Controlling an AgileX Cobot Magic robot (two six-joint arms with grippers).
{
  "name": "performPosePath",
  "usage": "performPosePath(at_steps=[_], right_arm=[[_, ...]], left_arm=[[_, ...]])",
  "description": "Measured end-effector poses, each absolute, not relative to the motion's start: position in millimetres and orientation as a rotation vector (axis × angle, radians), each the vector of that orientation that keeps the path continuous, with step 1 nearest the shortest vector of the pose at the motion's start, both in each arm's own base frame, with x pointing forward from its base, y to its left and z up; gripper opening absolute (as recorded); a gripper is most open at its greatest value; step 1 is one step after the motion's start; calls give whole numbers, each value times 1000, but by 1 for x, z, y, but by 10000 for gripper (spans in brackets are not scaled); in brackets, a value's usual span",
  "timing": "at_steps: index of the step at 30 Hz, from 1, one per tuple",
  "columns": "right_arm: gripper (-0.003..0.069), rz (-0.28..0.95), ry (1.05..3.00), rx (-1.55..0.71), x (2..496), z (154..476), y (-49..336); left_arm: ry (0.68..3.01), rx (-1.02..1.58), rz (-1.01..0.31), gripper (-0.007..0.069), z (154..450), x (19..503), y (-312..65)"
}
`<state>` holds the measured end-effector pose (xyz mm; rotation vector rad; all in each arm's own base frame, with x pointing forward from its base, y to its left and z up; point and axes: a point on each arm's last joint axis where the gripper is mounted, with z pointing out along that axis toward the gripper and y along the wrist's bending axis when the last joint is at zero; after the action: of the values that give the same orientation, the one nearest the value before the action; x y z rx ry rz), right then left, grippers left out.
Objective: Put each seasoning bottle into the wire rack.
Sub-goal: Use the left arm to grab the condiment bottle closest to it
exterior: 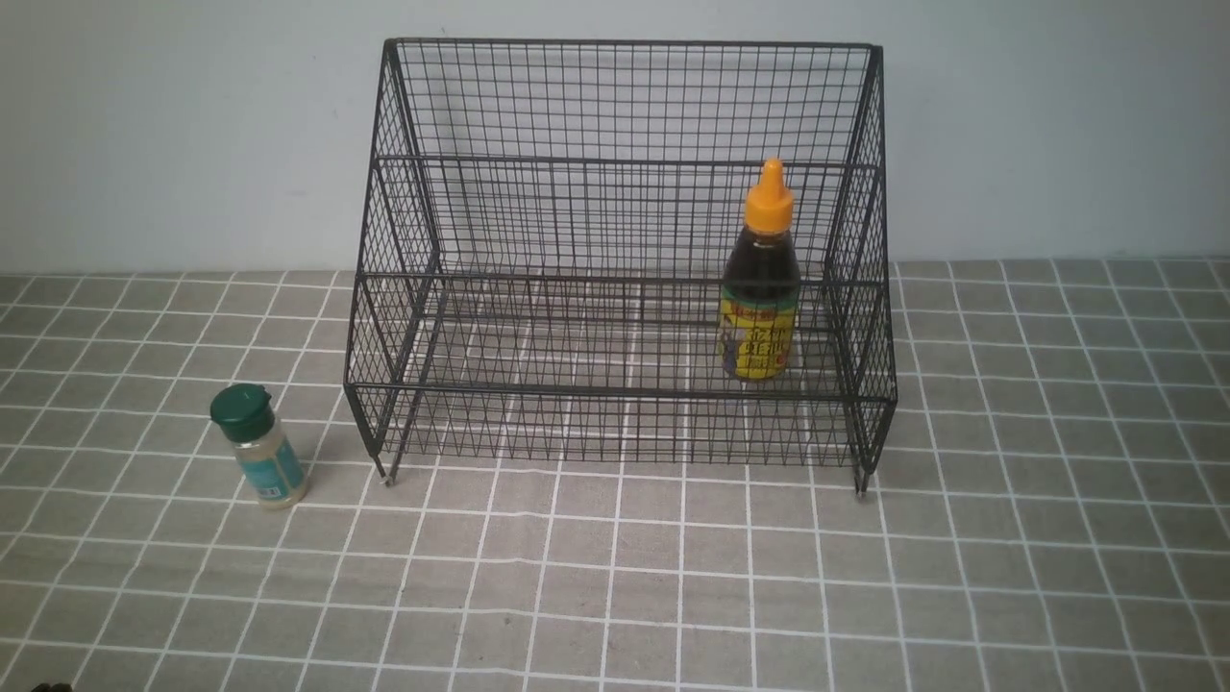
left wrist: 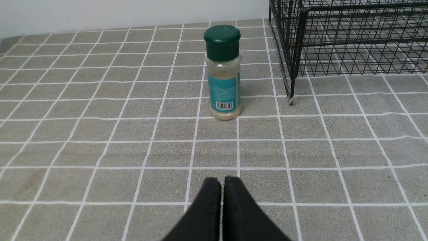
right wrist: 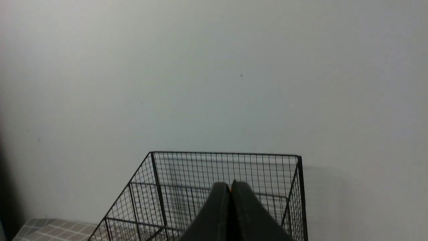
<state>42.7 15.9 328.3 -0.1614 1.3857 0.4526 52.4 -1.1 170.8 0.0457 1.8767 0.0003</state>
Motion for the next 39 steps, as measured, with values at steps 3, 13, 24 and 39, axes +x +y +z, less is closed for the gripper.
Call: performPosePath(at_steps=[3,13,24,39], right_arm=[[-13,450,1432,-165,47,312,18],[-13,342,1512,-244,56,280,20],[-13,424,1419,-272,54,288,23],[-13,223,1501,-167,46,278,11]], left_arm=[[1877,46,0,-7,171,52,-1],[1878,46,0,-7,171,52,-1],[1878,46,0,-7,171,52,-1],[1878,46,1,-7,171,52,-1]])
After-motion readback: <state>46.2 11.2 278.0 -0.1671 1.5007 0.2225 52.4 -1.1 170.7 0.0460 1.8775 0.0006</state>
